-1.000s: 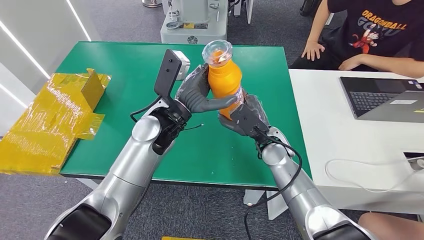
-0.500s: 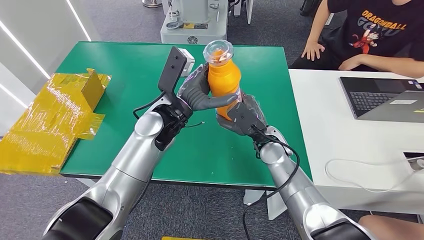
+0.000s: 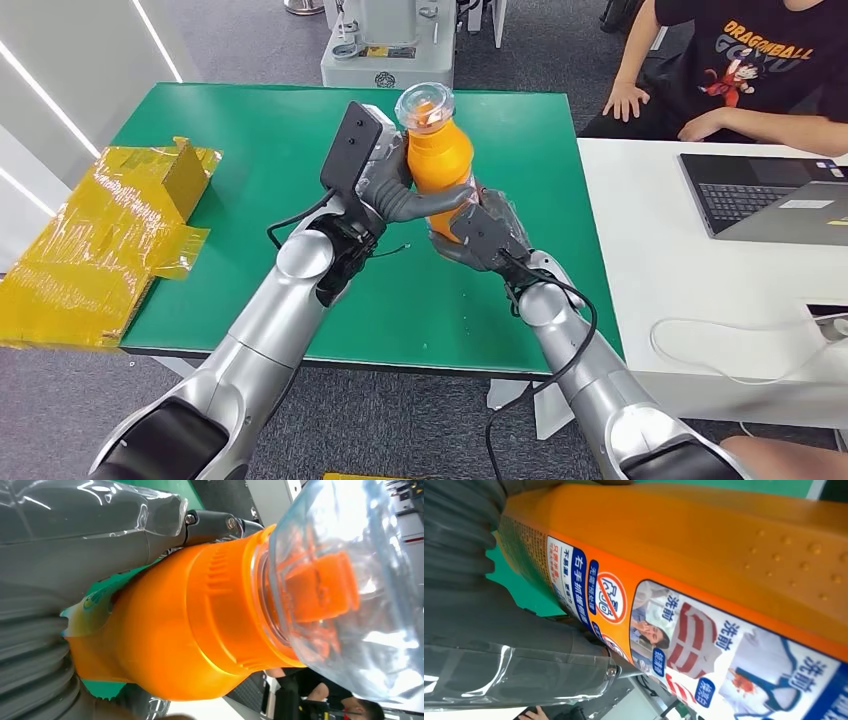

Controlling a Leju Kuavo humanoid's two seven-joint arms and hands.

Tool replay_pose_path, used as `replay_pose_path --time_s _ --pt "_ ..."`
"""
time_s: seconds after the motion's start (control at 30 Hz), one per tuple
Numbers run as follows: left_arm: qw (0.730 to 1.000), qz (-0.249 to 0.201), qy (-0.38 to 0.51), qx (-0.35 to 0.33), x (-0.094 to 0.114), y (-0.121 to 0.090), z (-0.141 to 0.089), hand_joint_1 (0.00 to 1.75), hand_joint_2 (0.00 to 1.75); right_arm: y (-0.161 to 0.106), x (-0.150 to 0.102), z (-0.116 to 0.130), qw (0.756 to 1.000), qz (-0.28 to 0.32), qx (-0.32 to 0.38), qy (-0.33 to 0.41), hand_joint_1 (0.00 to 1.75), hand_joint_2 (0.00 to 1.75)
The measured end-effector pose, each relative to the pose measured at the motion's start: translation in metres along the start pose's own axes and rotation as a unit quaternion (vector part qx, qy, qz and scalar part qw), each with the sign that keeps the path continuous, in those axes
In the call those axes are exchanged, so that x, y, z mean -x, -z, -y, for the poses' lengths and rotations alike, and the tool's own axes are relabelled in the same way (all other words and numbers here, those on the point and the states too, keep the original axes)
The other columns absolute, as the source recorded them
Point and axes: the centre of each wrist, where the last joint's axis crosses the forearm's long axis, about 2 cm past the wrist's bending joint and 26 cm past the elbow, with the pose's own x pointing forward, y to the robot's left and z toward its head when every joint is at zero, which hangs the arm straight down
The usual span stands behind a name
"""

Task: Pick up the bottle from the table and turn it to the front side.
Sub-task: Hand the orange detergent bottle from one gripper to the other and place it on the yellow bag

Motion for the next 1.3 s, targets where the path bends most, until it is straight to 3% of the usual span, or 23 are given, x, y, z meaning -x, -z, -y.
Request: replay_pose_path --time_s 0.07,0.8,0.93,1.3 --pt "1.000 -0.001 0.002 -0.004 0.001 -0.001 0.001 1.75 1.75 0.000 0.000 0.000 1.000 -0.001 -0.001 0.000 1.75 1.75" --pt "0.999 -0.011 -0.010 -0.032 0.010 -0.008 0.004 1.75 1.75 -0.006 0.004 -0.007 1.000 -0.014 -0.003 -0.004 1.72 1.75" --pt "0.999 -0.010 -0.016 -0.040 0.011 -0.009 0.004 1.75 1.75 -0.007 0.004 -0.008 1.000 -0.016 0.006 -0.013 0.00 1.75" --pt "0.997 -0.001 -0.024 -0.074 0.011 -0.010 -0.002 1.75 1.75 -0.004 -0.002 -0.005 0.997 -0.013 0.060 -0.055 0.00 1.75"
